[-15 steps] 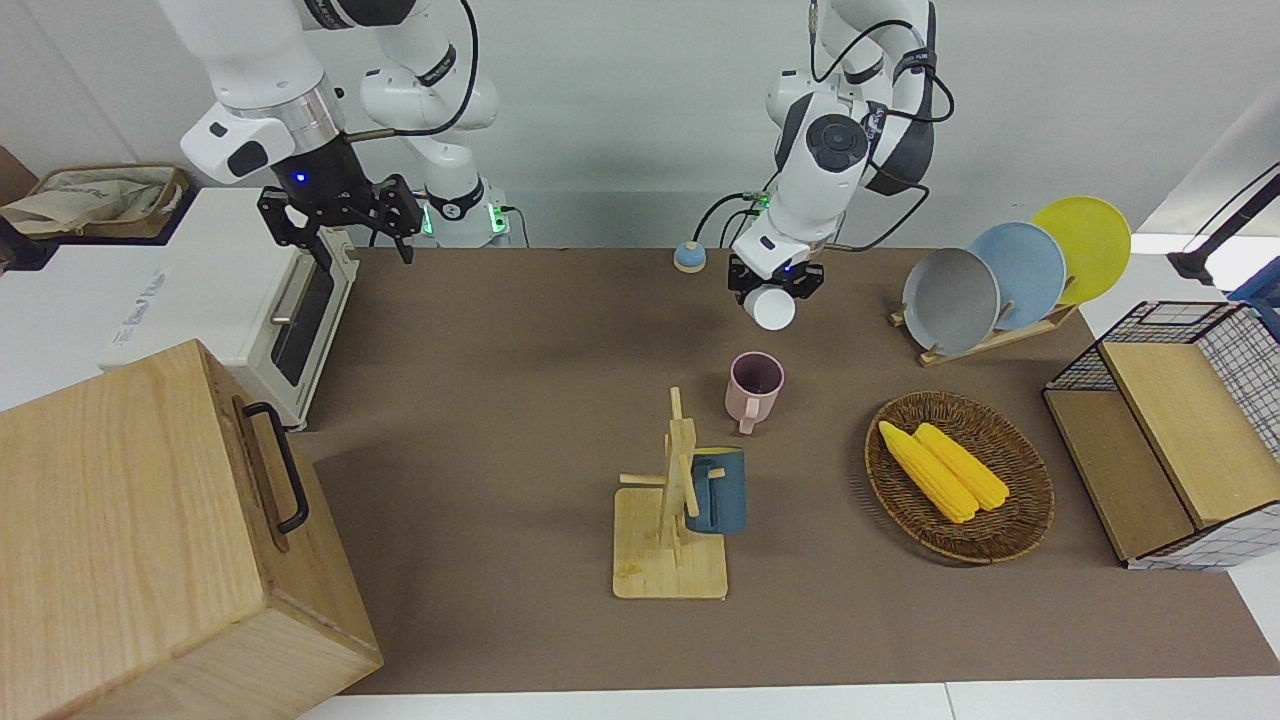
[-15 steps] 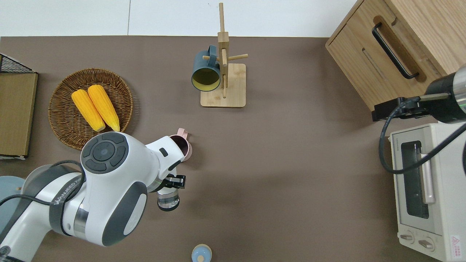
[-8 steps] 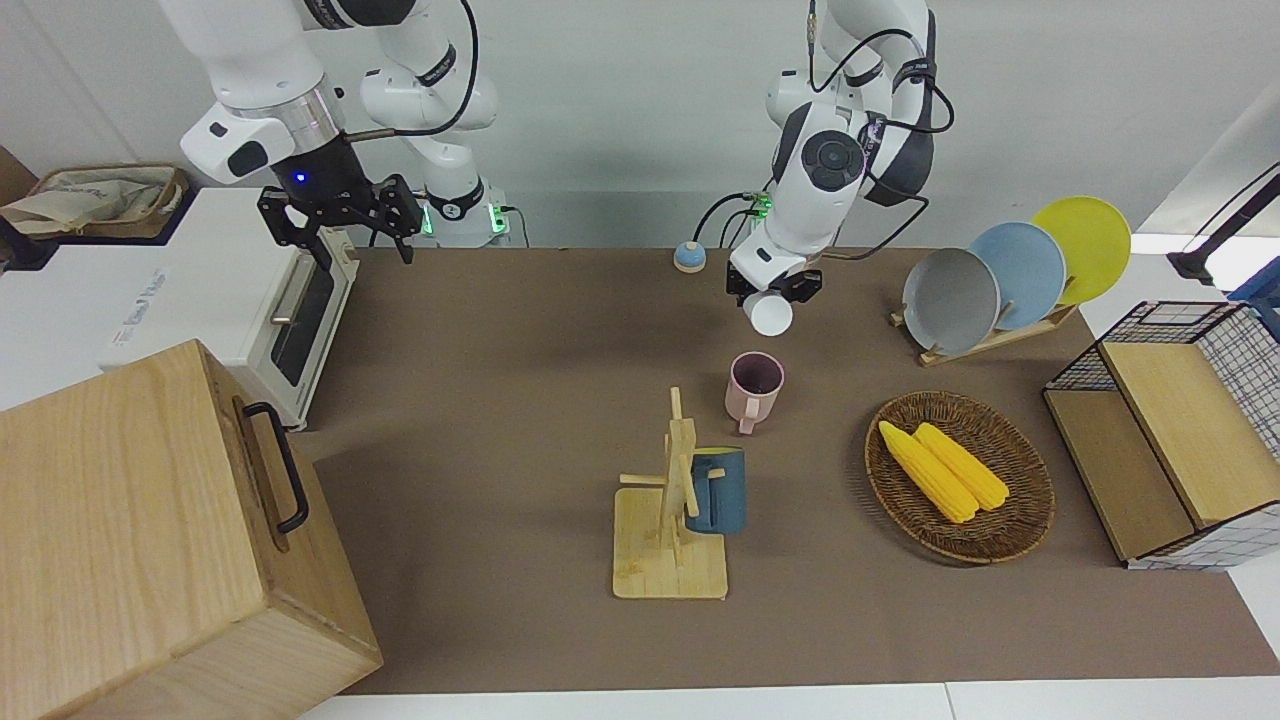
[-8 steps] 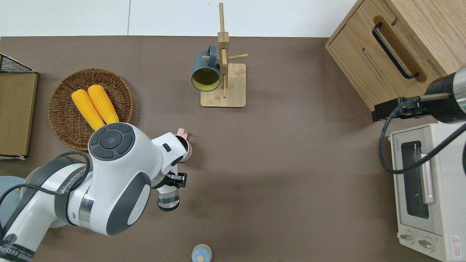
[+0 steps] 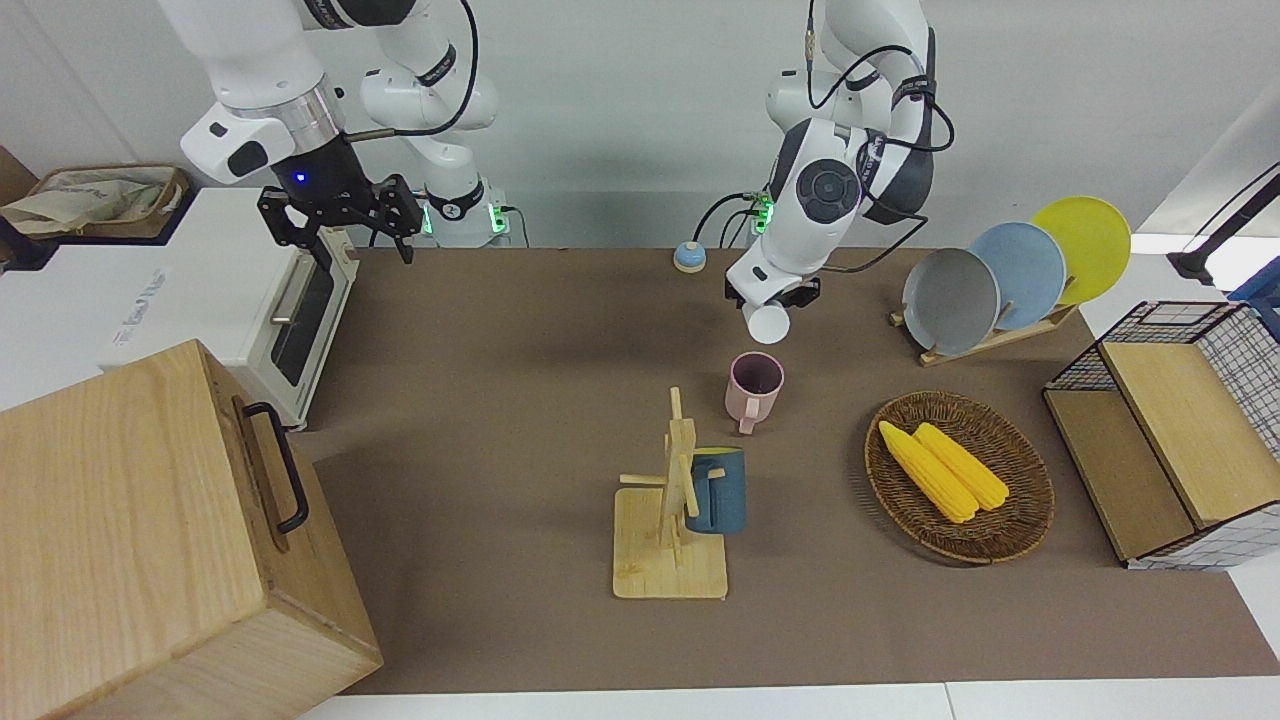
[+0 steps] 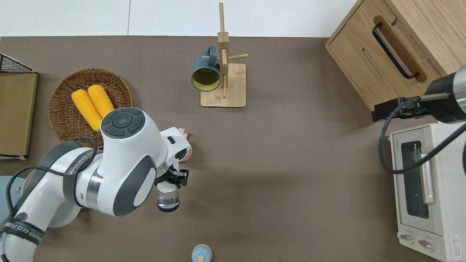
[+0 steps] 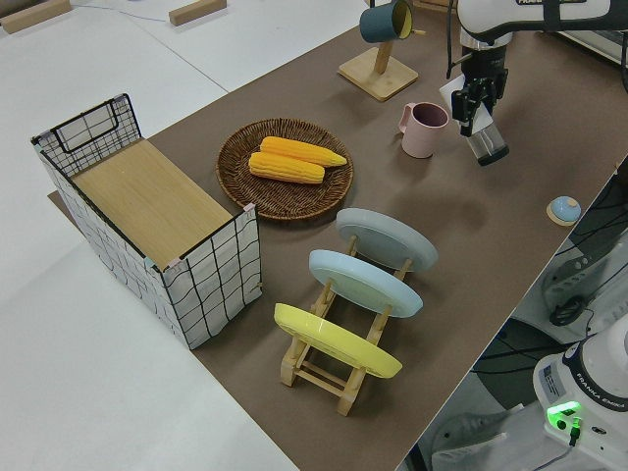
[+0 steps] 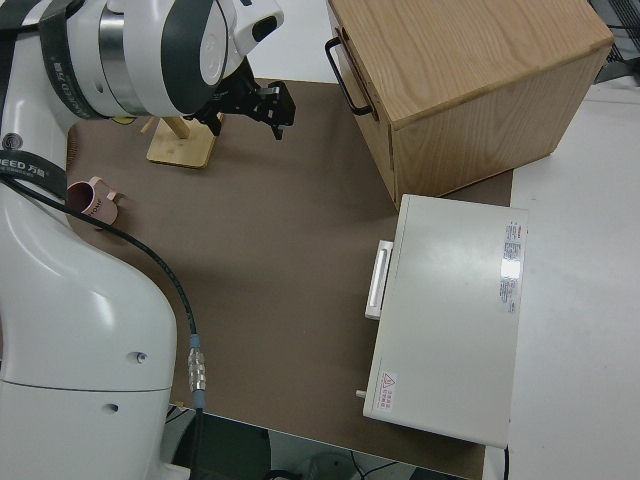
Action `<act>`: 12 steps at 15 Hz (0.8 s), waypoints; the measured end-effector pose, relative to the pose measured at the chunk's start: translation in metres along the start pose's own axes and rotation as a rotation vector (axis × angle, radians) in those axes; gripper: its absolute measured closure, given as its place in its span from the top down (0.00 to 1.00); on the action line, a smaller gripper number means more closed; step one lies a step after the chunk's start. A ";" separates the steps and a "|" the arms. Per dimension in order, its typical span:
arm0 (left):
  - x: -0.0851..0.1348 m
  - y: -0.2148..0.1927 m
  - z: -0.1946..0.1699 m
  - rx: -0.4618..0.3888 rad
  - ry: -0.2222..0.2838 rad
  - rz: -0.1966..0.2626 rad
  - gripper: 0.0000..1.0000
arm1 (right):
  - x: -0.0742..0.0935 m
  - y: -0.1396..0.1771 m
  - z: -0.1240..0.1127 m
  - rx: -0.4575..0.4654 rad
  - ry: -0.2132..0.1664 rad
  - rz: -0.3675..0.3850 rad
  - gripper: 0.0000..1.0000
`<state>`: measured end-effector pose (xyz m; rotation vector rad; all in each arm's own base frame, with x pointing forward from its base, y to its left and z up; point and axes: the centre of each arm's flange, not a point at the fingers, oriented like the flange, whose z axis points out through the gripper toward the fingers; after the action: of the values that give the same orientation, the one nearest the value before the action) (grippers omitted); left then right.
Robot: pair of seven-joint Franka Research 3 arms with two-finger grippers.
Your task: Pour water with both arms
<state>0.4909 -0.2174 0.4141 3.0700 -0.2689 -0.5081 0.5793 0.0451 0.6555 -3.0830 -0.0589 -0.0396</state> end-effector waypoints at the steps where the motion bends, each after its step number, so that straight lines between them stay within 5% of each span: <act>1: 0.002 0.000 0.001 0.000 -0.004 0.000 0.64 | 0.000 0.000 0.000 0.000 0.000 0.000 1.00; 12: 0.011 -0.008 0.013 0.009 -0.064 -0.003 0.64 | 0.000 0.000 0.000 0.000 0.000 0.000 1.00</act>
<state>0.4985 -0.2116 0.3982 3.0667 -0.2691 -0.6069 0.5793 0.0451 0.6555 -3.0829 -0.0589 -0.0396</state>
